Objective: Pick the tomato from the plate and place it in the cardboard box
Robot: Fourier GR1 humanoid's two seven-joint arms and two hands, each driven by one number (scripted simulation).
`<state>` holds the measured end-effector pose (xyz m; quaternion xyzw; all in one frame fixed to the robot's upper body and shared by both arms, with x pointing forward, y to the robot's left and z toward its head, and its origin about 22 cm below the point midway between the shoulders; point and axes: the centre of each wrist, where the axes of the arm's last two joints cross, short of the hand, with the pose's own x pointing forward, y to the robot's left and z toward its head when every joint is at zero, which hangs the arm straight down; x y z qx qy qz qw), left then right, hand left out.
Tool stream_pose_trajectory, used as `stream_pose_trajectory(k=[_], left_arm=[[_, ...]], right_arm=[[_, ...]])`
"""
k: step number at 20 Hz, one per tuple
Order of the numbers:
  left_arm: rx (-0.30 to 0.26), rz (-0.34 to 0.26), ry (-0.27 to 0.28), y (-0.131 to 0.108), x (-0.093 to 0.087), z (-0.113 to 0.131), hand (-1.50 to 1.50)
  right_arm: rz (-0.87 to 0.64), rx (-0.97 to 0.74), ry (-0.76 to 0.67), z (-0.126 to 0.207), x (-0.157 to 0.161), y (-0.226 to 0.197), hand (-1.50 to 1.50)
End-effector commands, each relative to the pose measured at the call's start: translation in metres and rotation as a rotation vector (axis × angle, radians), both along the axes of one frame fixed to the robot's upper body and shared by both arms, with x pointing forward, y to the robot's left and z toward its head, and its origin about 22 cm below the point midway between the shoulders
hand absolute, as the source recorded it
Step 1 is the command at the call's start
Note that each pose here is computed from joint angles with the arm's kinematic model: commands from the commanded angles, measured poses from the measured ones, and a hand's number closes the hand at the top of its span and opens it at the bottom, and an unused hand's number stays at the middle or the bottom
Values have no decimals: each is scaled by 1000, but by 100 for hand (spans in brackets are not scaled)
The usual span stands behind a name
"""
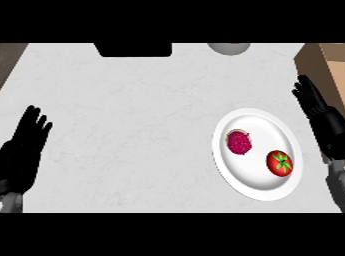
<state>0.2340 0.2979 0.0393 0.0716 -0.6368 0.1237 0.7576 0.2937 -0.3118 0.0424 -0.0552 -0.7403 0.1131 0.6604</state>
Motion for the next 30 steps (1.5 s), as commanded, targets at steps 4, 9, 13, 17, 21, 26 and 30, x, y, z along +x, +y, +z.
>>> stream_pose_trajectory(k=[4,9,13,17,21,26,30], left_arm=[[325,-125,-29,16,3,-1,0],[447,-256,-30,10,-2,-7,0],[486,-289,-23,10,6,-8,0],[519,-311,-25,-4,4,-29,0],[518,-338,-18,-14,14,-41,0],[532,-359,-26,-15,24,-40,0],[527,-365,-33,-13,25,-52,0]], right_arm=[[41,104,-374,-10,-39,-67,-150],[-410,92,-447,-46,-81,-129,-150],[-221,102,-756,-65,-100,-130,-150],[-79,-203,-713,-59,-148,-171,-150],[-53,-402,-617,-64,-182,-179,-150],[3,-502,-514,-58,-214,-166,-150],[-7,-606,-446,-33,-204,-146,-150]])
